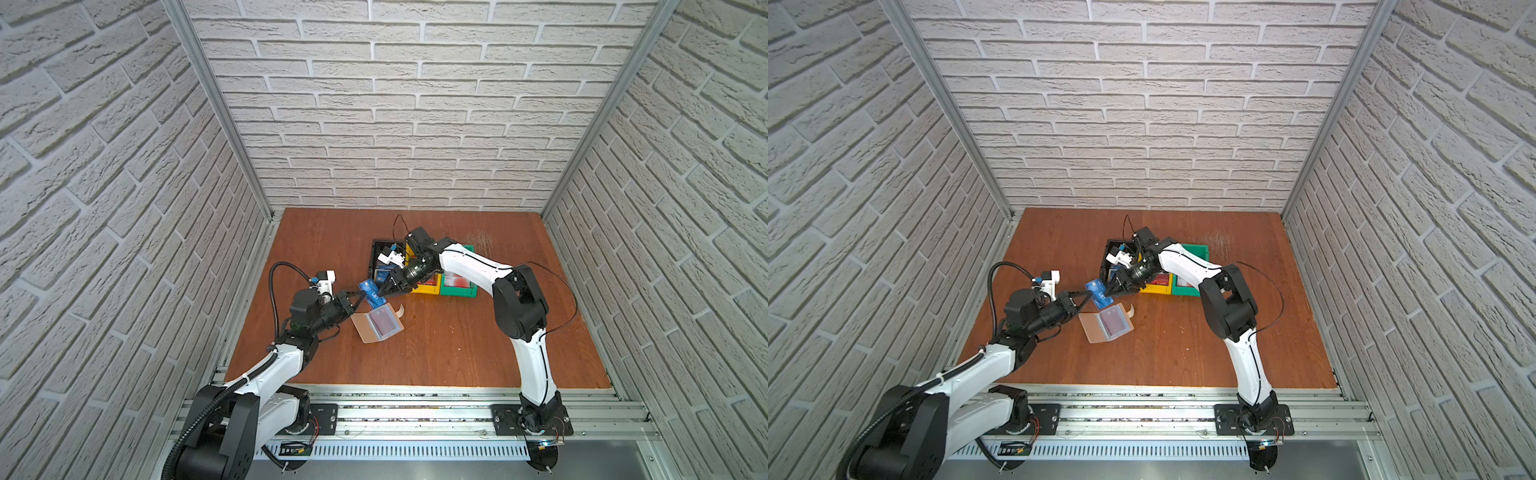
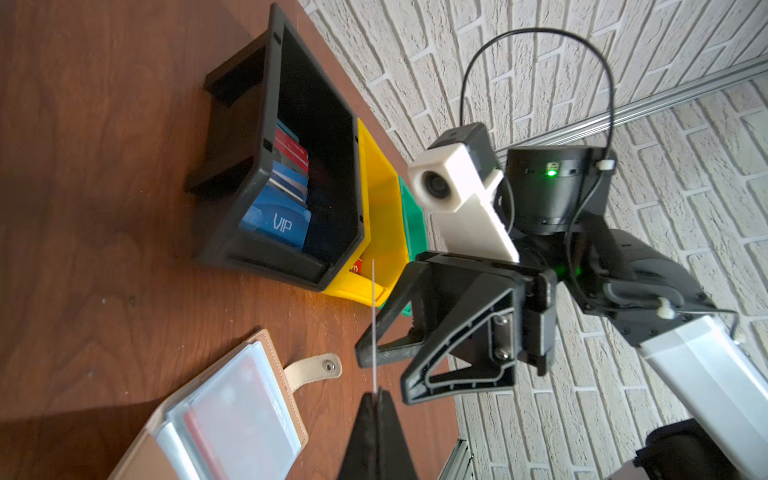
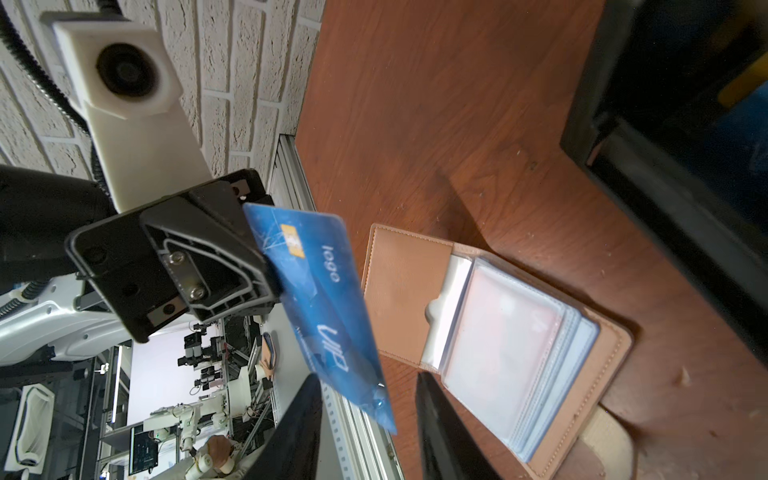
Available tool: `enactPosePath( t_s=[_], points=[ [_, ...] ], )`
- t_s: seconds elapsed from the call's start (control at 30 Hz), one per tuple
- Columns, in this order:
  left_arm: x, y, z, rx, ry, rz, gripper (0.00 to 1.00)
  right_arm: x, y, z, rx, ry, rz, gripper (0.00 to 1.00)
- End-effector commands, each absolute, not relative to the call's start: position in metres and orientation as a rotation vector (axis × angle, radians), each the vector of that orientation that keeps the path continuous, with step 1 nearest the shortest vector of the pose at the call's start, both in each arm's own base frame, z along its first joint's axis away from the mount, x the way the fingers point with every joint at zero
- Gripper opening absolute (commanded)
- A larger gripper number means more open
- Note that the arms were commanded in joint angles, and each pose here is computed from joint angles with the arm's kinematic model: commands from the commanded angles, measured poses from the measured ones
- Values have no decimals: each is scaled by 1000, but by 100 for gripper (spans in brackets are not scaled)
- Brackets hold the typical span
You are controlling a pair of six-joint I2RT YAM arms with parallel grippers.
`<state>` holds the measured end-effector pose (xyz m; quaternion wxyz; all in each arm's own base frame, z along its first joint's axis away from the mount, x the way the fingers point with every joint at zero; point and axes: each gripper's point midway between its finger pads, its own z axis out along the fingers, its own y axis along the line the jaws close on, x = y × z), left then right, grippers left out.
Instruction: Take the credit cards out of the card holder
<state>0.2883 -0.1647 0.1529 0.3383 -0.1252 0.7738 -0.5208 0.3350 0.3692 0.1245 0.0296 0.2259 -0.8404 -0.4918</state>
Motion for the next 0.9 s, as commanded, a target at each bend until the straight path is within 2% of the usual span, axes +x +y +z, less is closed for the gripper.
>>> enactPosePath(
  t_s=[0.0,0.17,0.4,0.6,0.77,0.87],
  points=[
    [292,-168,168,-281,1929,-1380,0,344,379,130,709,-2578,-1582,39],
    [294,-170,165,-285,1935,-1381,0,344,382,135,703,-2549,-1631,38],
    [298,-172,155,-305,1952,-1384,0,343,390,153,688,-2475,-1776,30],
    [297,-172,142,-329,1991,-1380,0,343,390,159,693,-2469,-1793,21],
    [291,-165,119,-386,2082,-1302,0,342,390,167,703,-2457,-1809,7],
    [286,-160,114,-396,2105,-1259,0,340,389,169,710,-2449,-1803,6]
  ],
)
